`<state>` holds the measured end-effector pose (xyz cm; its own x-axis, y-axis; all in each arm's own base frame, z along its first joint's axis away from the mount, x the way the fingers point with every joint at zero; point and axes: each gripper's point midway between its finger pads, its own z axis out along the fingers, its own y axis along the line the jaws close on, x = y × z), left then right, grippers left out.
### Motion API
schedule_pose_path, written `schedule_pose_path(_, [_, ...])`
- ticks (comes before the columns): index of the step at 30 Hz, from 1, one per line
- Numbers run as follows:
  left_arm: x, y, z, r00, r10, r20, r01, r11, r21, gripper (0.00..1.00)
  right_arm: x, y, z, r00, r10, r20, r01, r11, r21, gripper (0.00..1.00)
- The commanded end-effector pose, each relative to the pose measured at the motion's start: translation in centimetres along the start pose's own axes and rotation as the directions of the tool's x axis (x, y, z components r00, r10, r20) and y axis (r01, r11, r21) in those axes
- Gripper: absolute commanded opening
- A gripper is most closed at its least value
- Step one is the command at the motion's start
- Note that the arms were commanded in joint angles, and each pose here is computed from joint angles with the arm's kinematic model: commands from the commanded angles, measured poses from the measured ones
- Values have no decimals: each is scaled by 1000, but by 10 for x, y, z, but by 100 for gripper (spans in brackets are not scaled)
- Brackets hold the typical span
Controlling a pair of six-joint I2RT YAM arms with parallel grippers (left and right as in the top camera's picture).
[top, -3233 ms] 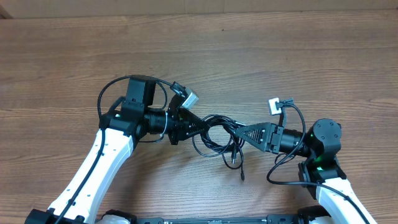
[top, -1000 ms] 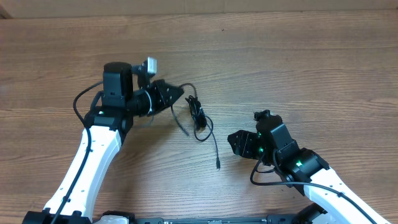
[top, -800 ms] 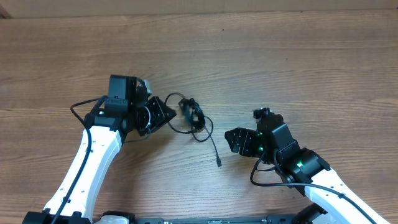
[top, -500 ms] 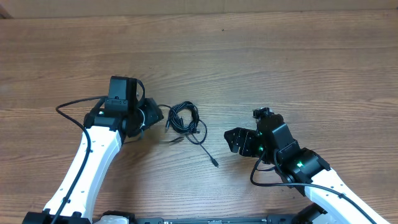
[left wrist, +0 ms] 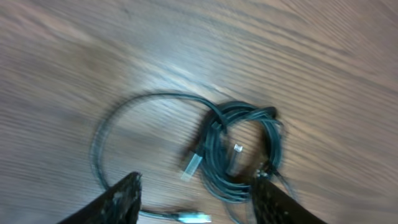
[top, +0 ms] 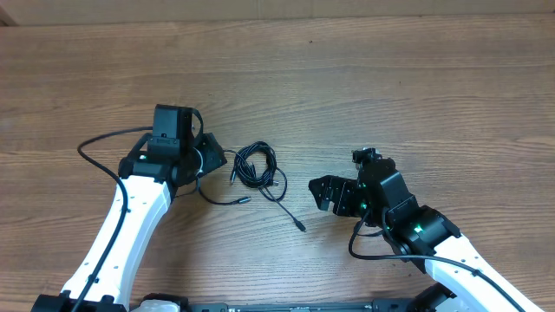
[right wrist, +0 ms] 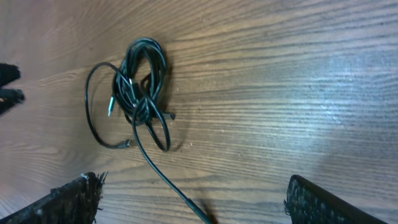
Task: Untangle cables
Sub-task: 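Move the right gripper in and grasp the cable held by left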
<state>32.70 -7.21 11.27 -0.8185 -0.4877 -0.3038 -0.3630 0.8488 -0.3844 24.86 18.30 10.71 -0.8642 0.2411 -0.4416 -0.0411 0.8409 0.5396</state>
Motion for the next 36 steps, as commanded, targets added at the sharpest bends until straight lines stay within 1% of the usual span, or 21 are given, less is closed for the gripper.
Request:
schedule_pose_path(1, [27,-11,11,914,-392,-99,394,919,0,53,-13,12,-6,999,-14,38,15,999,-33,94])
schedule_pose_path(3, [36,-10,19,852,-510,-114,510,860,-38,50,-12,12,-6,999,-14,36,15,999,-31,94])
schedule_pose_path(4, [43,-8,25,797,-593,-118,588,805,-74,49,-12,12,-6,999,-14,35,15,999,-30,94])
schedule_pose_path(5, [48,-8,30,765,-633,-113,626,774,-97,49,-12,11,-6,999,-14,35,15,999,-30,94])
schedule_pose_path(7, [52,-7,40,741,-664,-96,653,747,-128,49,-12,11,-6,999,-14,35,15,999,-30,94])
schedule_pose_path(13, [66,-11,88,783,-617,-76,598,781,-178,42,-11,11,-6,999,-13,32,14,1000,-27,94])
schedule_pose_path(15, [73,-5,100,782,-617,-83,591,778,-212,35,-10,10,-6,1000,-13,27,13,1000,-24,94])
schedule_pose_path(16, [78,0,105,780,-620,-86,588,773,-240,26,-10,10,-6,1000,-12,26,13,1000,-23,94])
schedule_pose_path(17, [82,4,107,778,-622,-88,585,769,-260,22,-9,9,-6,1000,-12,24,12,1000,-21,94])
schedule_pose_path(18, [86,9,110,778,-622,-90,579,764,-284,19,-9,9,-6,1000,-12,23,12,1000,-20,94])
schedule_pose_path(20, [91,15,113,783,-615,-94,564,765,-312,22,-9,9,-6,1000,-12,23,12,1000,-20,94])
schedule_pose_path(21, [93,18,114,783,-615,-91,560,762,-325,21,-9,9,-6,1000,-12,24,12,1000,-20,95])
schedule_pose_path(23, [96,21,117,794,-600,-101,539,771,-339,4,-9,9,-6,1000,-12,24,13,1000,-20,95])
schedule_pose_path(25, [97,23,118,808,-578,-112,514,785,-345,4,-9,9,-6,1000,-12,24,12,1000,-20,95])
schedule_pose_path(27, [98,24,119,844,-520,-134,453,824,-341,4,-9,9,-6,1000,-12,24,12,1000,-20,95])
schedule_pose_path(30, [90,22,119,914,-370,-164,310,901,-303,4,-9,9,-6,1000,-12,23,12,1000,-21,95])
schedule_pose_path(31, [82,15,116,937,-296,-184,244,934,-261,4,-9,9,-6,1000,-12,23,12,1000,-21,95])
schedule_pose_path(32, [69,-3,108,963,-163,-213,129,977,-167,4,-9,9,-6,1000,-12,24,13,1000,-21,94])
schedule_pose_path(33, [60,-15,100,973,-85,-216,63,992,-109,4,-10,9,-6,1000,-12,25,13,1000,-22,94])
schedule_pose_path(35, [40,-40,78,979,66,-191,-67,998,2,4,-11,11,-6,999,-13,29,14,1000,-28,93])
schedule_pose_path(36, [31,-58,59,971,176,-161,-164,983,82,4,-10,13,-6,1000,-14,26,15,999,-40,91])
